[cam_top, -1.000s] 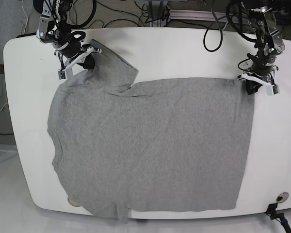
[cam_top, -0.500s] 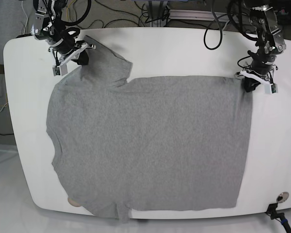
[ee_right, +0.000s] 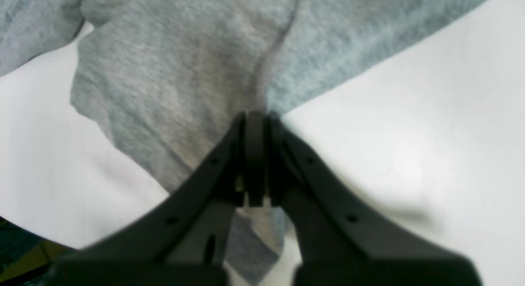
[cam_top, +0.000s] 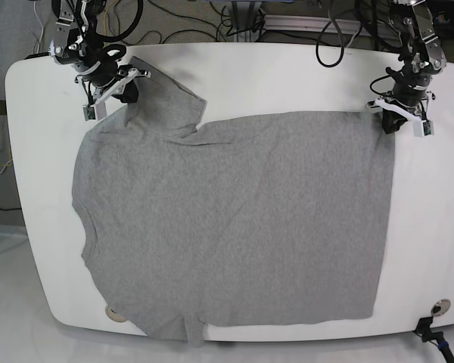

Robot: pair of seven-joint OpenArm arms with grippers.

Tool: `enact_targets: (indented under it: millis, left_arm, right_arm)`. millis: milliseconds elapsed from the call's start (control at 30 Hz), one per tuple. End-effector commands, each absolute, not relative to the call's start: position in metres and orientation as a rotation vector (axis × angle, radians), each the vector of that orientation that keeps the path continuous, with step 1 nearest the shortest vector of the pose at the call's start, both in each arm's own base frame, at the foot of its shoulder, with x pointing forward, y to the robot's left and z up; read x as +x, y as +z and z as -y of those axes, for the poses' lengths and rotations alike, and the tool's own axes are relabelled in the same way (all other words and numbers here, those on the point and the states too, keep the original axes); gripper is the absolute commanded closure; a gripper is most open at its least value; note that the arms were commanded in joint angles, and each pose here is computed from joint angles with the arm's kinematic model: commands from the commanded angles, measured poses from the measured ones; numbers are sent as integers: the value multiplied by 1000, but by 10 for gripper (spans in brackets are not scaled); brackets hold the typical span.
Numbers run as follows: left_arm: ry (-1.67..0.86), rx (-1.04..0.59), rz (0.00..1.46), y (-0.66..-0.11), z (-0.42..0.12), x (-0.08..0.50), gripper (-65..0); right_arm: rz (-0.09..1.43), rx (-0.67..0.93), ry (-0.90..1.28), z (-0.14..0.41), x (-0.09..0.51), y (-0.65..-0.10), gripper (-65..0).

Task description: Fold the T-shirt properly

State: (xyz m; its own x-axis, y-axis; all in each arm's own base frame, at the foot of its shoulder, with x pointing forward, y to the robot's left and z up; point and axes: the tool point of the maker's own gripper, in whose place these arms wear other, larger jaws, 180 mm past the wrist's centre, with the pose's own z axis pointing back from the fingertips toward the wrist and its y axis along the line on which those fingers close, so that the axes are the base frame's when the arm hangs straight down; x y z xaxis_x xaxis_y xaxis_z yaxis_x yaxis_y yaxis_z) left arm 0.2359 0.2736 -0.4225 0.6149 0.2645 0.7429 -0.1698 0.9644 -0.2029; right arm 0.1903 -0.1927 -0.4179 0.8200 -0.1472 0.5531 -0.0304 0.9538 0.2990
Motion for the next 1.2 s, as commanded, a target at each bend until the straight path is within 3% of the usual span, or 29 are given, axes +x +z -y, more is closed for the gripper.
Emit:
enact_targets:
  millis: [0, 67, 167, 233, 700, 1167]
  left_arm:
    - [241, -101, 851, -424, -276, 232, -12]
    - [241, -101, 849, -424, -276, 232, -35]
    - [241, -98, 849, -424, -277, 231, -158]
    - [240, -98, 850, -423, -277, 232, -196]
    - [156, 13, 886, -360, -314, 230, -197]
    - [149, -78, 817, -394, -313, 209, -197]
  right_arm:
    - [649, 308, -59, 194, 197, -408, -18]
    - [646, 308, -60, 194, 196, -409, -19]
    - [645, 308, -60, 194, 196, -409, -19]
    - [645, 308, -60, 194, 196, -409, -19]
    - [647, 309, -62, 193, 197, -409, -19]
    - [648, 308, -62, 193, 197, -409, -19]
